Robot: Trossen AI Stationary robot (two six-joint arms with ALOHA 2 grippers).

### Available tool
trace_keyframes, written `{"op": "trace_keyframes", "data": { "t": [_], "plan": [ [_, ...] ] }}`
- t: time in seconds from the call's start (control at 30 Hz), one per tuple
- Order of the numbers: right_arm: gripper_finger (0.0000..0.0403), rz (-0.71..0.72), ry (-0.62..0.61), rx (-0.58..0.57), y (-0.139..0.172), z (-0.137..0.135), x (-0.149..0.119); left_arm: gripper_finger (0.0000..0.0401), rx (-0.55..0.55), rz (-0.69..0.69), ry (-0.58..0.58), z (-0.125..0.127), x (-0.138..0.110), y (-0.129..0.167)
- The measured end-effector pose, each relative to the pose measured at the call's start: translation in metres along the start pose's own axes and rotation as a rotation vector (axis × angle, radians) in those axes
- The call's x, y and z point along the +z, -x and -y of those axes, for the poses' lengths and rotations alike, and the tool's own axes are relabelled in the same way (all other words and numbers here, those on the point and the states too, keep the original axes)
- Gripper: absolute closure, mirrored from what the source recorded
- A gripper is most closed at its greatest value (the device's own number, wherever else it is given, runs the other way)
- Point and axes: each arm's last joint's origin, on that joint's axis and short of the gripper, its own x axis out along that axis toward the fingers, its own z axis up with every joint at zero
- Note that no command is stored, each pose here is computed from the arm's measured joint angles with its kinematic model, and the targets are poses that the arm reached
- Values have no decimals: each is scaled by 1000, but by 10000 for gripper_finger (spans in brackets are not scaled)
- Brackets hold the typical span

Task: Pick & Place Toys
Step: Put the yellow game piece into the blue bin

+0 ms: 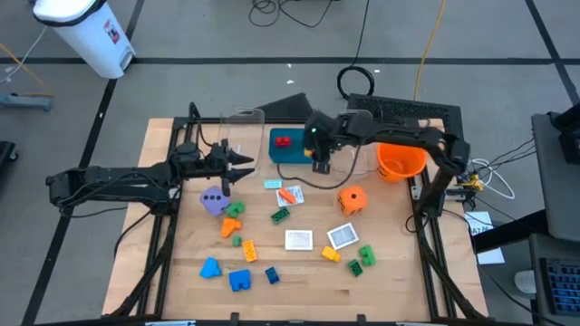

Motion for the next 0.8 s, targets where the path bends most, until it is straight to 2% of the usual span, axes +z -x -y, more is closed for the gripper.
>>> {"op": "trace_keyframes", "data": {
  "t": [0.17,0.3,0.47,0.63,0.8],
  "plan": [
    [271,110,-33,-39,34,18,15,226,10,13,-16,-2,1,0],
    [272,149,-13,-20,38,33,35,226,27,31,-22,-5,3,1],
    [272,131,23,-5,23,51,61,226,39,32,-17,-8,4,2],
    [272,73,54,10,-5,61,76,226,-9,26,-8,-9,4,3],
    [272,-1,49,32,-33,70,74,226,-24,24,-8,-8,3,3]
  ]
}}
